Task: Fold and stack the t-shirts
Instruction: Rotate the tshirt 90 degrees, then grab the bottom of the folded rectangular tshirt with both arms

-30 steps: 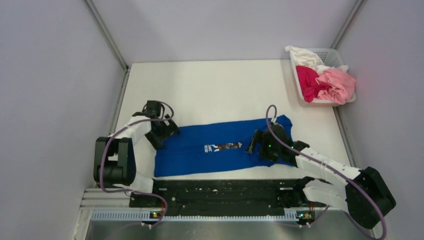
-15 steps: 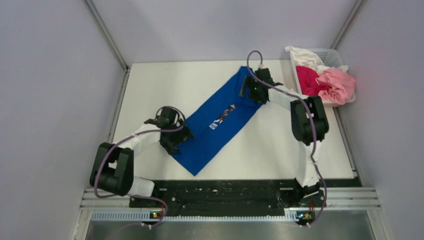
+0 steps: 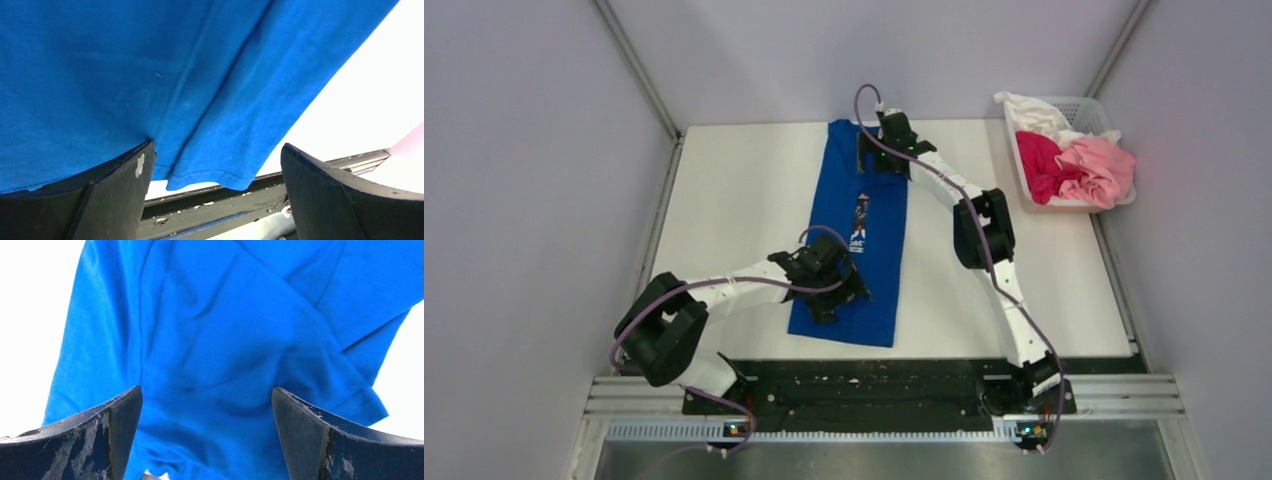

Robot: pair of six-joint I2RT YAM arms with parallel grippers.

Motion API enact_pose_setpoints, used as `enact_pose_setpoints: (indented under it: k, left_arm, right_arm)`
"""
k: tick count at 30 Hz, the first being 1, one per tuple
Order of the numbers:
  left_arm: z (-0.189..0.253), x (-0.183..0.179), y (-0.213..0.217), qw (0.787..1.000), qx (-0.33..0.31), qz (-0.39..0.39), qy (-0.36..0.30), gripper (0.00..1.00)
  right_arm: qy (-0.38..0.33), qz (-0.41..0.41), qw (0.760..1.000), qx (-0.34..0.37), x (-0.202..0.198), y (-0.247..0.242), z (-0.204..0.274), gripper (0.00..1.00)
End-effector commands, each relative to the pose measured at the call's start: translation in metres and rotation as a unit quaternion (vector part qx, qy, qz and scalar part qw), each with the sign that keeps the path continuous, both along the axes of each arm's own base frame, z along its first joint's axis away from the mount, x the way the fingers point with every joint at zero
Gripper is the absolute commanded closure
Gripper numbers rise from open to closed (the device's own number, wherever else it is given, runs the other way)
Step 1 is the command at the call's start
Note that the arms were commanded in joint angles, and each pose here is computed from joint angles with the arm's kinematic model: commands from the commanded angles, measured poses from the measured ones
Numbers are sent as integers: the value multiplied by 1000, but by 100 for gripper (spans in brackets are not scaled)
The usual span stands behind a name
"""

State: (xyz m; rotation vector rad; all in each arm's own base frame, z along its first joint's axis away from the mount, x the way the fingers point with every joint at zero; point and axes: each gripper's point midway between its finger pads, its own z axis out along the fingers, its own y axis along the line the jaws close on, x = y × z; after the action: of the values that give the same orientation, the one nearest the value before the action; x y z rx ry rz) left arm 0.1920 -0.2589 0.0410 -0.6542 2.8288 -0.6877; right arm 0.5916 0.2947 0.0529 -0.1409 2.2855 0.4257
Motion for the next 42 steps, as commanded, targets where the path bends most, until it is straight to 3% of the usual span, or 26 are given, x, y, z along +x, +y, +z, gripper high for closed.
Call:
enact_pose_setpoints:
  k: [1, 5, 9, 12, 16, 18, 22, 28, 33, 38, 42]
  left_arm:
    - [29, 13, -11, 998, 17, -22, -60, 1]
    - [57, 18, 16, 990, 61, -16, -123, 1]
    - [74, 14, 66, 977, 131, 13, -170, 1]
    - [68, 6, 113, 965, 198, 42, -165, 1]
    - [47, 2, 147, 968, 210, 40, -129, 2]
    - [32, -1, 144, 981, 166, 27, -97, 13]
    - [14, -11, 134, 989, 136, -1, -55, 29]
    - [-15, -28, 132, 991, 129, -19, -13, 45]
    - [-30, -30, 132, 991, 135, -16, 5, 63]
    - [-39, -28, 130, 990, 138, -20, 18, 77]
    - [-40, -28, 129, 990, 140, -23, 22, 100]
  right_arm:
    - [-54, -2, 998, -25, 6, 14, 52, 1]
    - [-132, -34, 989, -52, 12, -9, 131, 1]
    - [-167, -38, 983, -63, -13, -30, 197, 1]
    - [-131, -16, 990, -53, -66, -36, 196, 1]
    - [-65, -13, 997, -33, -168, -45, 151, 1]
    - [-13, -5, 1000, -16, -235, -50, 98, 2]
    - [26, 71, 996, 47, -338, -27, 69, 7]
    - [105, 154, 980, 65, -437, -20, 38, 16]
    - [141, 194, 967, 83, -472, -11, 20, 24]
    - [136, 204, 967, 66, -474, -2, -2, 31]
    - [146, 186, 971, 38, -467, 0, -24, 37]
